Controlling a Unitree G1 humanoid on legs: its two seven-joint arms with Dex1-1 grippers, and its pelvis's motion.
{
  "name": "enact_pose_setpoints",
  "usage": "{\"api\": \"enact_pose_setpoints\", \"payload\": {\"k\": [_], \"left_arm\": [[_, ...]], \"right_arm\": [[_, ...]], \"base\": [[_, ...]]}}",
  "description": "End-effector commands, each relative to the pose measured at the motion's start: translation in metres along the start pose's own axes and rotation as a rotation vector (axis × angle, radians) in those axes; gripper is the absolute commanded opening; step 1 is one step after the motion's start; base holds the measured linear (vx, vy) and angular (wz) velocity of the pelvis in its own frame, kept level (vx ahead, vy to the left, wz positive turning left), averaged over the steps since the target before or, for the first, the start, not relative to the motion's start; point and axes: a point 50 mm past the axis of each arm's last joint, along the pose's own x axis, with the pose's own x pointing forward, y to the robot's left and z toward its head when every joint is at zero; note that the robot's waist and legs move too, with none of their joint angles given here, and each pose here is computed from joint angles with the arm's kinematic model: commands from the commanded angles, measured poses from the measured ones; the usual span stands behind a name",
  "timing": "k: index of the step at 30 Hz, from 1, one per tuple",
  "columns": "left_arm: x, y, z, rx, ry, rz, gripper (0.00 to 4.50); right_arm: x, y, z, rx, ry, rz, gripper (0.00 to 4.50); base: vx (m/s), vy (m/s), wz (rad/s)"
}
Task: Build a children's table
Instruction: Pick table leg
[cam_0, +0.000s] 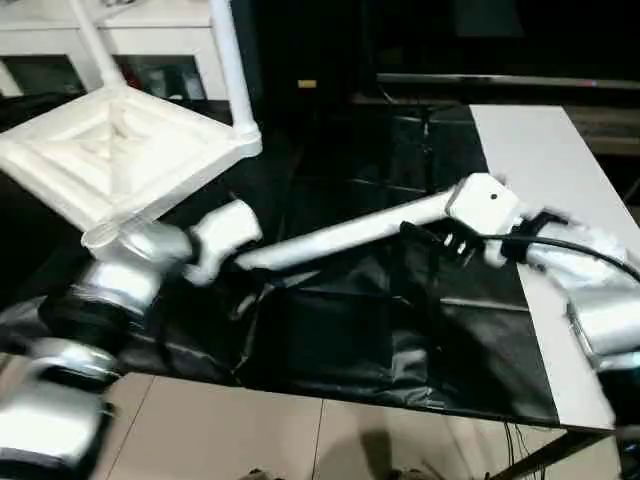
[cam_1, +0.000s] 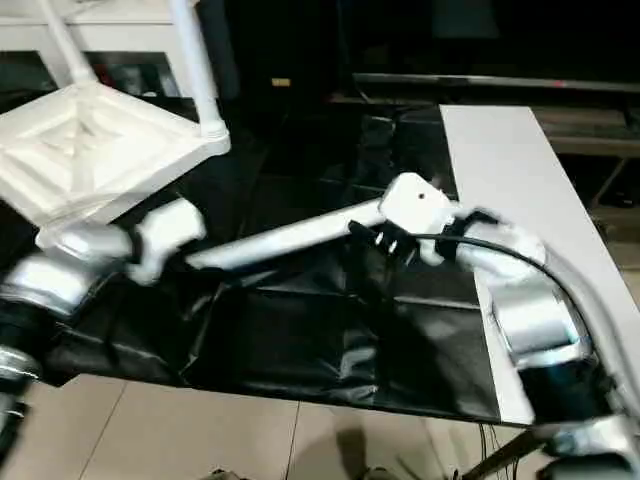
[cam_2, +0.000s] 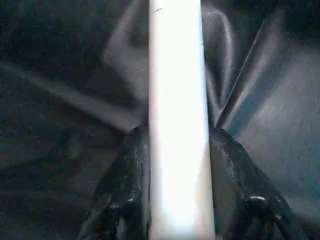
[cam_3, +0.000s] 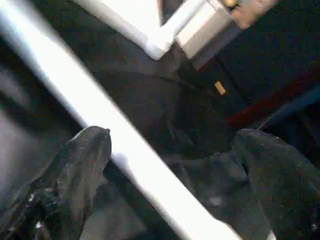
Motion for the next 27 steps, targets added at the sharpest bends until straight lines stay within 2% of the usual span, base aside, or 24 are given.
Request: {"api": "enact_pose_setpoints", "payload": {"k": [1,2,4,6,9,12,16,18,21,27], "left_arm": [[-0.017,0.009,0.019,0.073,-0.043,0.0,1.39],[-0.022,0.009,0.022,0.083,-0.045,-0.014,1.39],[-0.025,0.009,0.024,0.091,-0.044,-0.026,1.39],[-0.036,0.009,0.028,0.12,-0.021,-0.05,1.39],[-0.044,0.006,0.03,0.133,0.009,-0.08,1.39],[-0.046,0.002,0.033,0.128,-0.003,-0.11,1.39],[-0.049,0.002,0.035,0.127,0.002,-0.115,1.39],[-0.053,0.003,0.035,0.131,0.019,-0.098,1.39],[-0.056,0.005,0.034,0.133,0.039,-0.079,1.39],[-0.058,0.006,0.035,0.13,0.042,-0.067,1.39]], "right_arm": [[0.007,0.009,-0.006,-0.132,0.057,0.054,4.5],[0.008,0.011,-0.009,-0.187,0.085,0.069,4.5],[0.01,0.013,-0.013,-0.226,0.107,0.079,4.5],[0.015,0.011,-0.02,-0.307,0.162,0.044,4.5],[0.019,0.005,-0.023,-0.359,0.178,-0.009,4.5],[0.021,0.006,-0.028,-0.398,0.2,-0.009,4.5],[0.022,0.006,-0.034,-0.407,0.229,-0.019,4.5],[0.021,0.007,-0.04,-0.403,0.248,-0.012,4.22],[0.019,0.009,-0.046,-0.383,0.266,0.013,4.1],[0.017,0.017,-0.052,-0.351,0.275,0.072,3.63]], "base": [[0.0,0.0,0.0],[0.0,0.0,0.0],[0.0,0.0,0.0],[0.0,0.0,0.0],[0.0,0.0,0.0],[0.0,0.0,0.0],[0.0,0.0,0.0],[0.0,0.0,0.0],[0.0,0.0,0.0],[0.0,0.0,0.0]]}}
